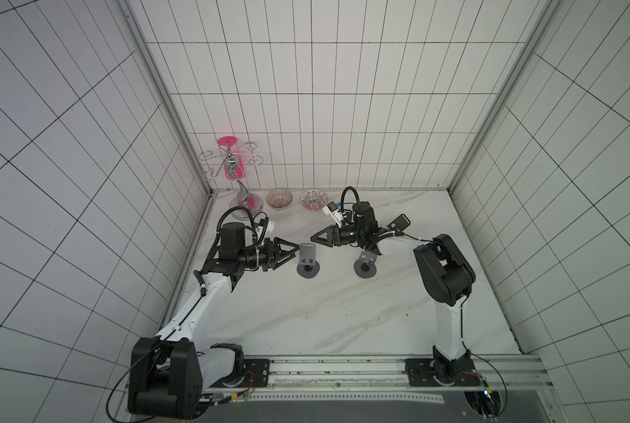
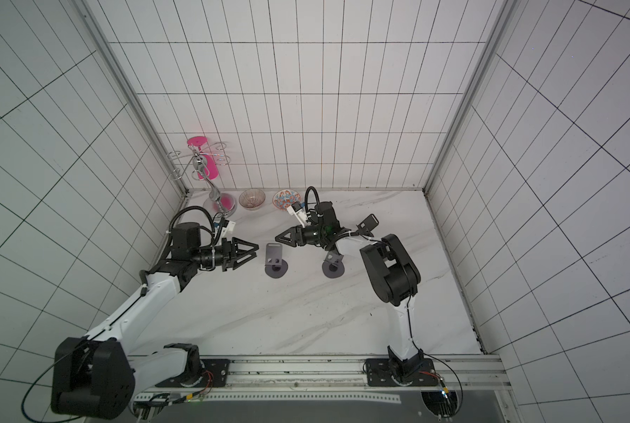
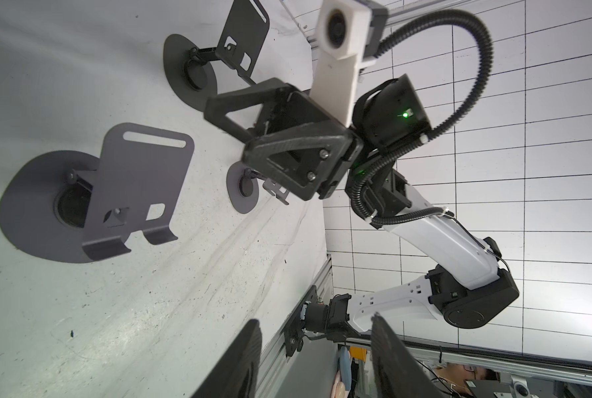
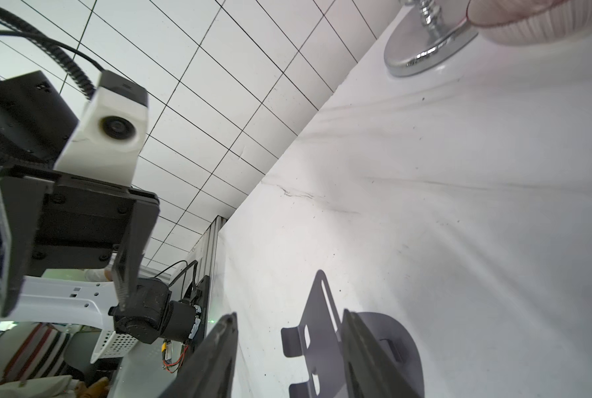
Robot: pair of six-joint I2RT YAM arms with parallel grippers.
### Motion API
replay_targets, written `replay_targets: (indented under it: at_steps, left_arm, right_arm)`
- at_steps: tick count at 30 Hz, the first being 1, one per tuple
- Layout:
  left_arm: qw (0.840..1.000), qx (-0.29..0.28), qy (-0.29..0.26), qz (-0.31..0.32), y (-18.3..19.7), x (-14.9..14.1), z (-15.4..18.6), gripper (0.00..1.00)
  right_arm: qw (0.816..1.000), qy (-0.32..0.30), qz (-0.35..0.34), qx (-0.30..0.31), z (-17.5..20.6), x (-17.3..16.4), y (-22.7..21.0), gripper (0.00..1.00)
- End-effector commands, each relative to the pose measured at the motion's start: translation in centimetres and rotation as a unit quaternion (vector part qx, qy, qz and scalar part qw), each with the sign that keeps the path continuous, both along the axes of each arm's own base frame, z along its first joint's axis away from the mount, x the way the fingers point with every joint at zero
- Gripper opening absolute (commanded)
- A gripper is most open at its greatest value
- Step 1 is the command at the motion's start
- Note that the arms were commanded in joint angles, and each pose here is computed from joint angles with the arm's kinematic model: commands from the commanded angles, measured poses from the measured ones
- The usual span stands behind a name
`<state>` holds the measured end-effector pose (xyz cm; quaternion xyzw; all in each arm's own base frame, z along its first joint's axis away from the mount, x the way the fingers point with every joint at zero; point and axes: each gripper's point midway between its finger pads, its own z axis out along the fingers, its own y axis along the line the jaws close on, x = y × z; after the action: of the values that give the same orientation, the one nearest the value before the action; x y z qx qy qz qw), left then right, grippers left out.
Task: Open the phone stand
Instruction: Place the phone stand at the center of the board, then reset both arms
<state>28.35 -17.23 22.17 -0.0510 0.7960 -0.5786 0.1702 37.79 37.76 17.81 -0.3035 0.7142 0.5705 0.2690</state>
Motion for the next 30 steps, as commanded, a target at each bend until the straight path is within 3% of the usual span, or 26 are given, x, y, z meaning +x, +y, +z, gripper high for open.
replay_targets:
  at_steps: [1,7,9,10,14,22,30]
  left_arm:
    - [0.999,0.016,-0.031,0.004,0.3,-0.1,1.2,0.55]
    - [0.995,0.065,-0.075,-0.021,-3.0,-2.0,2.2,0.46]
    - [0.991,0.091,-0.094,-0.025,-4.8,-2.8,2.1,0.44]
    - [0.989,0.103,-0.102,-0.026,-5.6,-3.1,1.9,0.41]
    - [0.985,0.126,-0.105,-0.052,-9.7,-4.7,-0.4,0.23]
    - [0.981,0.152,-0.092,-0.080,-15.1,-5.5,-4.7,0.28]
    - [0.983,0.148,-0.083,-0.073,-20.2,-4.7,-9.5,0.07]
  right_arm:
    - [0.998,-0.058,-0.003,-0.009,4.0,0.0,-0.9,0.54]
    - [0.991,-0.111,-0.056,-0.038,8.2,-1.6,-5.2,0.59]
    - [0.986,-0.124,-0.087,-0.070,8.6,-2.4,-7.4,0.92]
    - [0.982,-0.128,-0.102,-0.089,8.3,-2.7,-8.4,0.99]
    - [0.965,-0.151,-0.174,-0.124,8.1,-4.3,-12.4,0.99]
    - [0.938,-0.123,-0.280,-0.165,4.4,-4.8,-17.8,0.99]
    - [0.936,-0.050,-0.323,-0.126,0.0,-3.0,-20.8,0.99]
